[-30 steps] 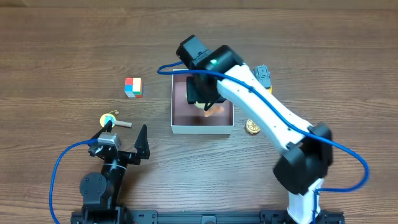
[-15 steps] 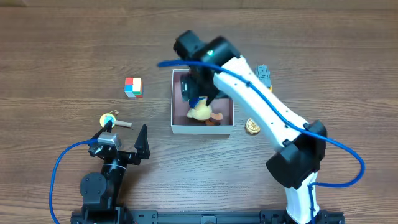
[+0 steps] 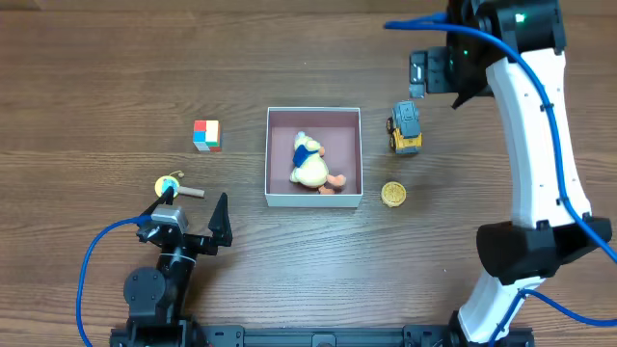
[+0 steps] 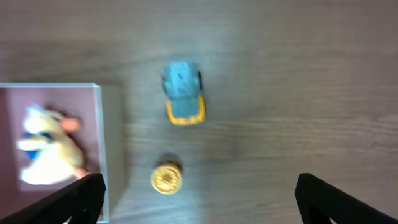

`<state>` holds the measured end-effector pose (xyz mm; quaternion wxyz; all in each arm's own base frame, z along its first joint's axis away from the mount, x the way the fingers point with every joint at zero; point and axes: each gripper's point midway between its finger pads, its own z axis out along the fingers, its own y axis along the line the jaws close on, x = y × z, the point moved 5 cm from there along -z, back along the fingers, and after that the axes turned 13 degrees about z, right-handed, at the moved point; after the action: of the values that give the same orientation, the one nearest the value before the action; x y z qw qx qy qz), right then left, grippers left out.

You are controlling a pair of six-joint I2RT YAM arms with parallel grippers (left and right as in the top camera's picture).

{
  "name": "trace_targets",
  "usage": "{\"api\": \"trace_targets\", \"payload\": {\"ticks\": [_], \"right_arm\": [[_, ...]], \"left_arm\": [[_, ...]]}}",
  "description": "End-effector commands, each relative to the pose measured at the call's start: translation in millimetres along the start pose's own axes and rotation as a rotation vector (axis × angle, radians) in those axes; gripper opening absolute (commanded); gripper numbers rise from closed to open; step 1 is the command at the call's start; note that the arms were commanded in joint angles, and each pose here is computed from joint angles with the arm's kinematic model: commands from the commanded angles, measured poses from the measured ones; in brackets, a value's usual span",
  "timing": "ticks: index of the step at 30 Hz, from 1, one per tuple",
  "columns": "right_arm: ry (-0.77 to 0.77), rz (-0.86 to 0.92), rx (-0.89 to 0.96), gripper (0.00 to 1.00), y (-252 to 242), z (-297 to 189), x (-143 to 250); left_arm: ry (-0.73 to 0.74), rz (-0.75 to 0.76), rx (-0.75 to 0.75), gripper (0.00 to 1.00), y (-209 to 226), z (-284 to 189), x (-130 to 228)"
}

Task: Pack container
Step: 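Lift the duck with the right gripper and drop it into the box, then grasp the blue-and-yellow toy truck with the right gripper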

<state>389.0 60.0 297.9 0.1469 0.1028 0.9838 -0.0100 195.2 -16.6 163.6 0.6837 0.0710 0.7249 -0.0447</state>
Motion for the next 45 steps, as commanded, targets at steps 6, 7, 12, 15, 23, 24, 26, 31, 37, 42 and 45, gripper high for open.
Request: {"api": "trace_targets", "payload": {"ticks": [6, 7, 12, 15, 23, 24, 26, 31, 37, 42, 45], "right_arm": [[0.125, -0.131, -0.015, 1.00, 1, 81, 17], [0.135, -0.136, -0.012, 1.00, 1, 92, 18], [0.170, -0.157, -0.017, 1.00, 7, 129, 17], [0.195, -0.154, -0.058, 1.00, 16, 151, 16], [0.248, -0.174, -0.045, 1.00, 18, 187, 19], [0.252, -0.174, -0.044, 1.00, 18, 190, 20], [0.269, -0.175, -0.039, 1.00, 19, 200, 22], [0.283, -0.176, -0.033, 0.97, 19, 212, 23], [0.250, -0.172, -0.031, 0.76, 20, 213, 17], [0.224, -0.146, -0.025, 0.64, 21, 214, 13], [0.213, -0.109, 0.001, 0.48, 18, 213, 10]], "left_arm": [[0.000, -0.005, -0.008, 1.00, 1, 0, 1], [0.000, -0.006, -0.008, 1.00, 1, 0, 1], [0.000, -0.006, -0.008, 1.00, 1, 0, 1], [0.000, -0.005, -0.008, 1.00, 1, 0, 1], [0.000, -0.006, -0.008, 1.00, 1, 0, 1], [0.000, -0.006, -0.008, 1.00, 1, 0, 1], [0.000, -0.005, -0.008, 1.00, 1, 0, 1], [0.000, -0.005, -0.008, 1.00, 1, 0, 1], [0.000, -0.006, -0.008, 1.00, 1, 0, 1], [0.000, -0.006, -0.008, 1.00, 1, 0, 1], [0.000, -0.005, -0.008, 1.00, 1, 0, 1]]}}
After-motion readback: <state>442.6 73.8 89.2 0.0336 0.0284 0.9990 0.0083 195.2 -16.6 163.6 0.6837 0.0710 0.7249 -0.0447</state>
